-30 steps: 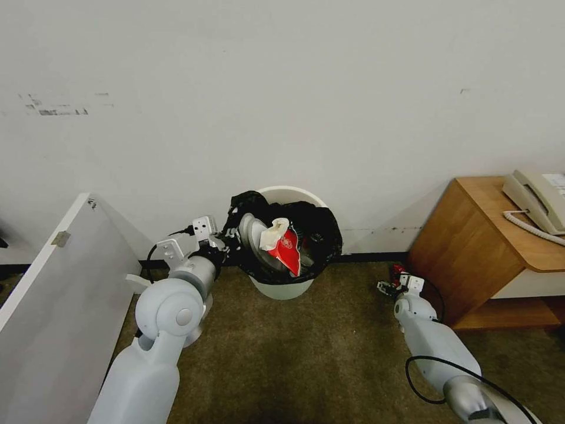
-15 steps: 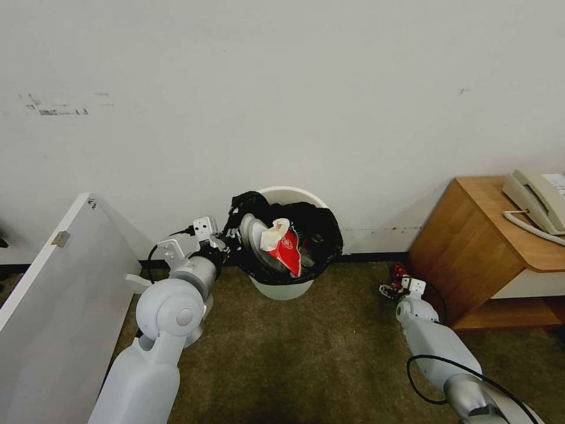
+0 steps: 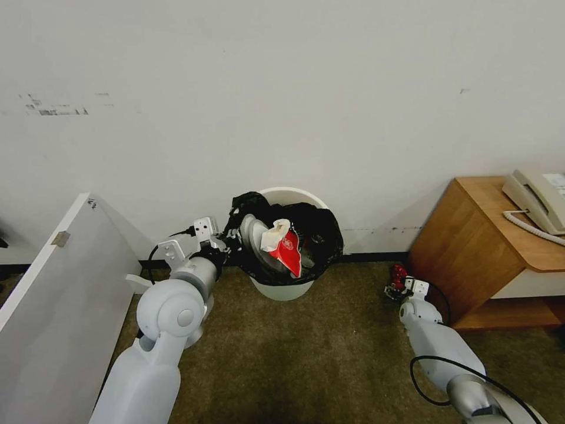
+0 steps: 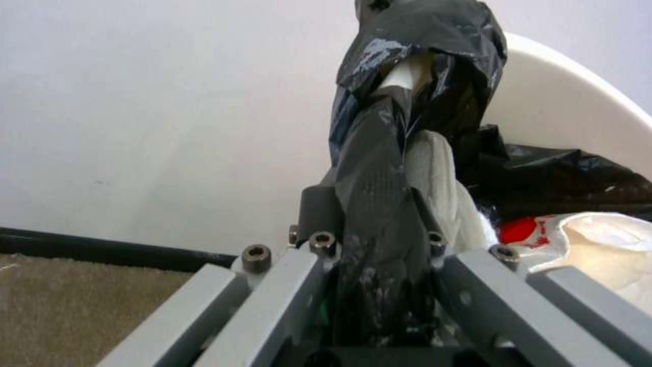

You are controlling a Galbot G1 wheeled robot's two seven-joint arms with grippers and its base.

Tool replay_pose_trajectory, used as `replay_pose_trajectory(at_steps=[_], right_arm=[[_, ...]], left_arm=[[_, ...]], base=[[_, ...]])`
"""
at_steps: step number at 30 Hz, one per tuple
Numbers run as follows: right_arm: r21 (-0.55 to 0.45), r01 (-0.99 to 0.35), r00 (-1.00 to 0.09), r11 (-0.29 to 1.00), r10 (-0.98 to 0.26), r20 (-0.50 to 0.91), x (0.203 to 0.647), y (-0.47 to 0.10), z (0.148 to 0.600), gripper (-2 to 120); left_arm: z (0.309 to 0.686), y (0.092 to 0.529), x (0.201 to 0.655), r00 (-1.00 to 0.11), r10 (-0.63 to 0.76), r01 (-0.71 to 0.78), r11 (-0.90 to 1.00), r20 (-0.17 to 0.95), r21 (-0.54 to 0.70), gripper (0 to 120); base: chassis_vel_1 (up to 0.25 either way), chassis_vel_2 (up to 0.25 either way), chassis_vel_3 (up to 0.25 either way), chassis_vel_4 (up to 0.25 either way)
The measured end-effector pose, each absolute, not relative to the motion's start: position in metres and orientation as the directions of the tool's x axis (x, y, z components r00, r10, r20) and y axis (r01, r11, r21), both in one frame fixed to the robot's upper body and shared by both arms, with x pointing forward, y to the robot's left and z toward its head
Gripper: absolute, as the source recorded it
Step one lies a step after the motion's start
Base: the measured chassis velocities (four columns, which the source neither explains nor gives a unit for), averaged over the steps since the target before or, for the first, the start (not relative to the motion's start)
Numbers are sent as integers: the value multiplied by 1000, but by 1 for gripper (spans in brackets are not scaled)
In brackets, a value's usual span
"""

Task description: Pick up the trash bin, then pick up the garbage from the floor and place it into the trash bin.

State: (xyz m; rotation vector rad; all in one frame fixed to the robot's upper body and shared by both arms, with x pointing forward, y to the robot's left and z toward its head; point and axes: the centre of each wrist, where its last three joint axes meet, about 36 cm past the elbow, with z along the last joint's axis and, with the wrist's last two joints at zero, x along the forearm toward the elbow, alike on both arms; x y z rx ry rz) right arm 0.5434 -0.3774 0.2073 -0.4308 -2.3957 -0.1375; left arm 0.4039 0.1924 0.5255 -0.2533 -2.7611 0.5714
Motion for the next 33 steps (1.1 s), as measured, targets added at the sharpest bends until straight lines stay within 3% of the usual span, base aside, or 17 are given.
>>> replay_pose_trajectory(at_steps=[1, 3, 12, 27, 33], right_arm=[[-17, 343, -707, 939, 270, 653, 543, -377, 207, 63], [-14, 341, -710, 940, 267, 652, 544, -377, 208, 52], [-13, 339, -714, 941, 267, 647, 543, -378, 209, 39], [-31, 324, -729, 946, 271, 629, 532, -382, 211, 39], [-88, 294, -737, 952, 284, 613, 499, -401, 216, 39]], left_arm=[[525, 192, 404, -937, 232, 109, 905, 263, -412, 4], [526, 192, 404, -937, 232, 109, 905, 262, -412, 4], [525, 193, 404, -937, 231, 108, 905, 262, -411, 4], [525, 194, 405, -938, 227, 106, 907, 263, -407, 4], [526, 193, 405, -938, 230, 109, 906, 259, -409, 4]], base=[[0, 0, 0, 0], [0, 0, 0, 0], [0, 0, 0, 0], [0, 0, 0, 0], [0, 0, 0, 0]])
